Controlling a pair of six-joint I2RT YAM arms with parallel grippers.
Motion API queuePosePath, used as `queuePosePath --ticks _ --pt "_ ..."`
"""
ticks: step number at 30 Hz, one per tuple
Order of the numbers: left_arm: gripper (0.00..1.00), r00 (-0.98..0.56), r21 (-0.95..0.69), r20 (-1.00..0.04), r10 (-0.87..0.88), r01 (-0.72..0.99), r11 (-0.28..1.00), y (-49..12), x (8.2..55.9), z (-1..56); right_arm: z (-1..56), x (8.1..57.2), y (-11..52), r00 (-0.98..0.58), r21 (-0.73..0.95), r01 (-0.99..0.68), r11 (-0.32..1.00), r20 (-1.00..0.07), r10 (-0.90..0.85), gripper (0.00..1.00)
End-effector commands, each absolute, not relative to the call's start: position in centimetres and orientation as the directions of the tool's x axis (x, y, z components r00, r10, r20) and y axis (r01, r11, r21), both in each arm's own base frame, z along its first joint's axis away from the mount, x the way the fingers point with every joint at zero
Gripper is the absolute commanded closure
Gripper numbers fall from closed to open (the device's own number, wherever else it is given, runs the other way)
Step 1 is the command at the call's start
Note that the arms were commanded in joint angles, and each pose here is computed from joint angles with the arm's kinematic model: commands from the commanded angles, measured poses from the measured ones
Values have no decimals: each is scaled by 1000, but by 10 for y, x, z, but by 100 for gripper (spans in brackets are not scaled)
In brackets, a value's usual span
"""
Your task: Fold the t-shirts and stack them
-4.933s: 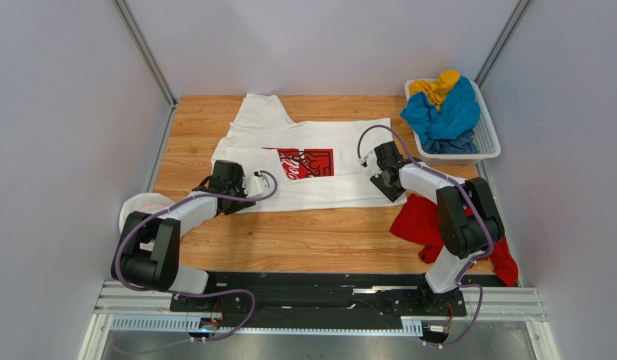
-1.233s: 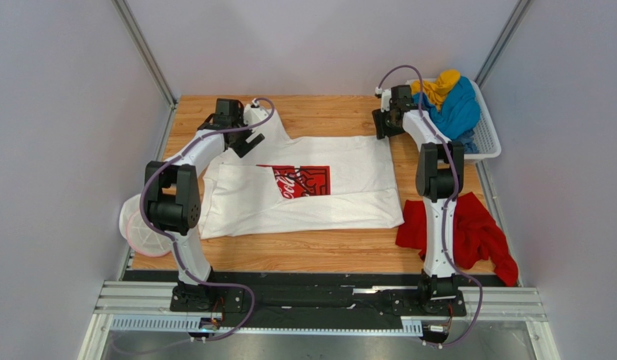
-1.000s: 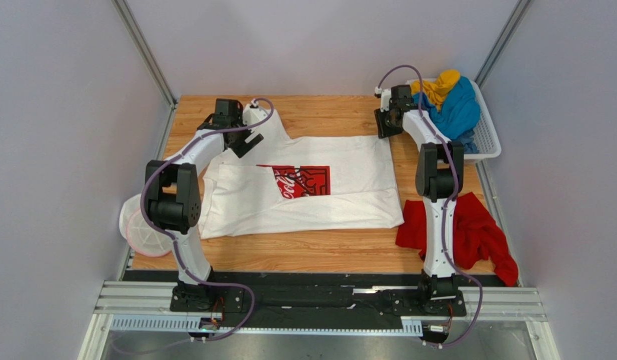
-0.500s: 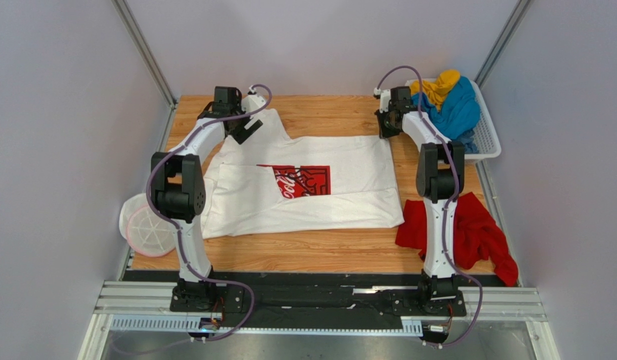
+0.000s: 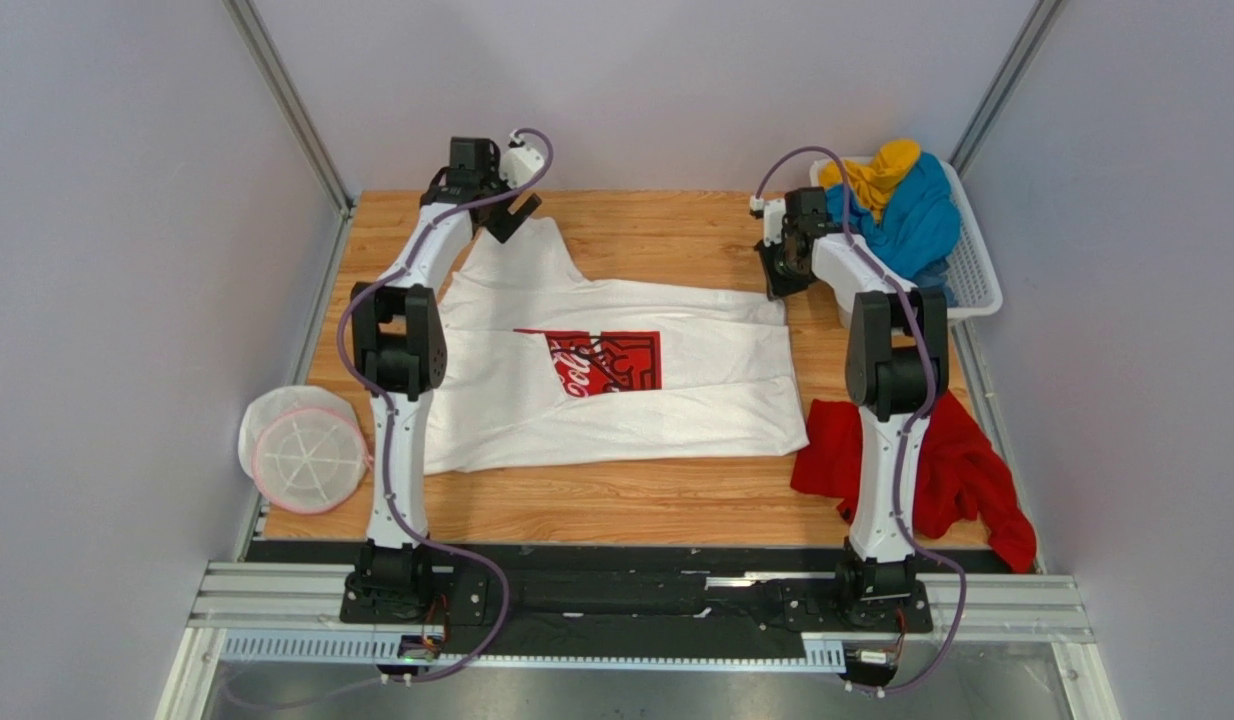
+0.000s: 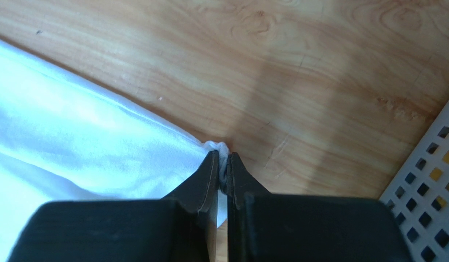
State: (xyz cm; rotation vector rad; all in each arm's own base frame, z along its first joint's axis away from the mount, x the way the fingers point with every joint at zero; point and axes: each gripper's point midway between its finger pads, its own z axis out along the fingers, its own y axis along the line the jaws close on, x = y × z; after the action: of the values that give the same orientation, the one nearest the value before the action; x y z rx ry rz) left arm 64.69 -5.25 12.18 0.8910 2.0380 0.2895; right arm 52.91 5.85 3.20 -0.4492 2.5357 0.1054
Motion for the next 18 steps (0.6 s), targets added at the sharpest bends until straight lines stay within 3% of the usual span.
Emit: queuePosePath --ticks 1,12,18 --pt "1 -380 427 -681 626 488 761 -64 661 116 69 525 62 -736 -80 -368 927 -585 -342 100" --pt "1 -386 210 -769 509 600 772 -108 649 107 83 506 82 -697 -116 -421 900 -593 -403 100" --pt "1 -326 206 -783 530 668 715 -143 646 104 80 497 99 -694 -112 -456 883 -576 -432 100"
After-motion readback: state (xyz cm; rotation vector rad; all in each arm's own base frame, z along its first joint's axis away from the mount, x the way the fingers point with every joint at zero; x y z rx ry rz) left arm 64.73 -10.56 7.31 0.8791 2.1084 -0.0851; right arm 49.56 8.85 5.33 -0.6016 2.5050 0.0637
